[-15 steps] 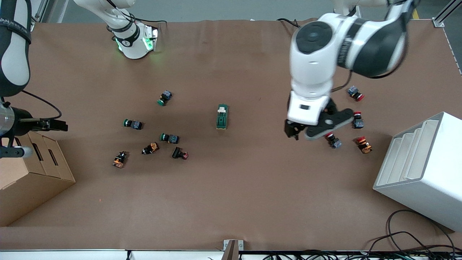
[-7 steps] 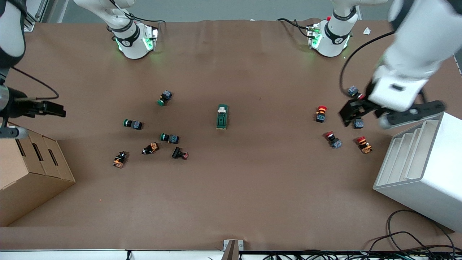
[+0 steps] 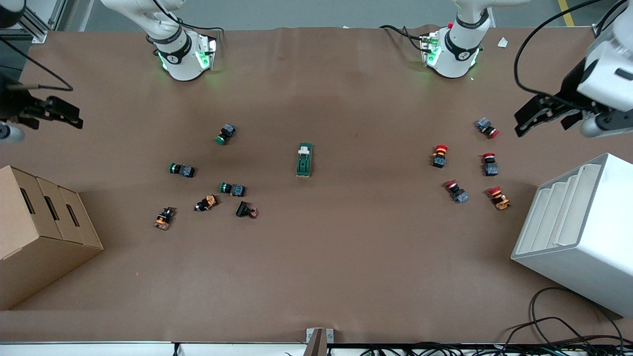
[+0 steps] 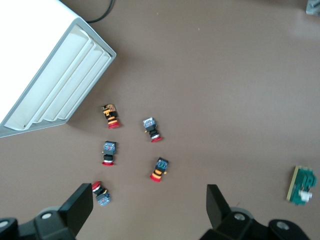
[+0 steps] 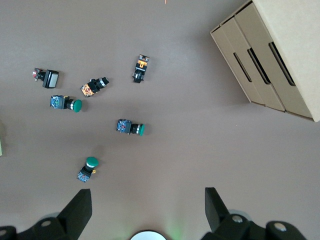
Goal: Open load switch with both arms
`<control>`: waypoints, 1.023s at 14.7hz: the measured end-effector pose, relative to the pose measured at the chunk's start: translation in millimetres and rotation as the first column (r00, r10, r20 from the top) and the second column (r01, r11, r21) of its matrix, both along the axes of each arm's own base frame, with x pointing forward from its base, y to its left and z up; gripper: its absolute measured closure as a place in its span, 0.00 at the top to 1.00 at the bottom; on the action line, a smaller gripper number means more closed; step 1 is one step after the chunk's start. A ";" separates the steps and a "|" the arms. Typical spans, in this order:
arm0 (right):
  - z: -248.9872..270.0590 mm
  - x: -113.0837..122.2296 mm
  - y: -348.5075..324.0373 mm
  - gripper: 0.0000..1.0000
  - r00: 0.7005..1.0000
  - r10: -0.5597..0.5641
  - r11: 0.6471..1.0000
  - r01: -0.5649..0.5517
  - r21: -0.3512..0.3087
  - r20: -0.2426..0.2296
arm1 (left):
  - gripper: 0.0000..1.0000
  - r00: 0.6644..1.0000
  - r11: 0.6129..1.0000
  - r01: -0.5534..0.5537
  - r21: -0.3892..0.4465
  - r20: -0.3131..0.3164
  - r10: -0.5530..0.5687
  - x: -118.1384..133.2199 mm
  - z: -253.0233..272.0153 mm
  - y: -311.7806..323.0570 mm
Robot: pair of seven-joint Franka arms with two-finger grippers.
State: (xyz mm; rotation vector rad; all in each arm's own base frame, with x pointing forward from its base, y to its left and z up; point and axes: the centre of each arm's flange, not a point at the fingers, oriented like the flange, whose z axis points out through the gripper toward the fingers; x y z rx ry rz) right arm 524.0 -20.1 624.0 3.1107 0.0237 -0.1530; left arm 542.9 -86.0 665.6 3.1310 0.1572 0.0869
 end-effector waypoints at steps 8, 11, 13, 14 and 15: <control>27.9 -23.8 -1.0 1.00 0.999 -0.003 1.000 0.003 0.001 0.036 | 1.00 0.990 0.991 0.132 -0.006 -0.045 -0.132 -45.7 -6.4 29.5; 31.0 -23.6 -0.4 1.00 0.999 -0.003 1.000 0.003 0.008 0.043 | 1.00 0.988 0.989 0.145 -0.005 -0.055 -0.145 -51.5 -11.0 24.8; 38.8 -23.5 0.6 1.00 0.998 -0.004 1.000 0.003 0.018 0.061 | 1.00 0.986 0.988 0.156 -0.005 -0.056 -0.156 -52.6 -12.0 19.4; 43.5 -23.2 1.5 1.00 0.998 -0.005 1.000 0.003 0.029 0.070 | 1.00 0.986 0.987 0.159 -0.005 -0.052 -0.159 -52.4 -11.6 17.7; 47.3 -23.2 1.9 1.00 0.997 -0.007 0.999 0.005 0.034 0.072 | 1.00 0.986 0.987 0.161 -0.004 -0.045 -0.161 -52.0 -11.0 16.8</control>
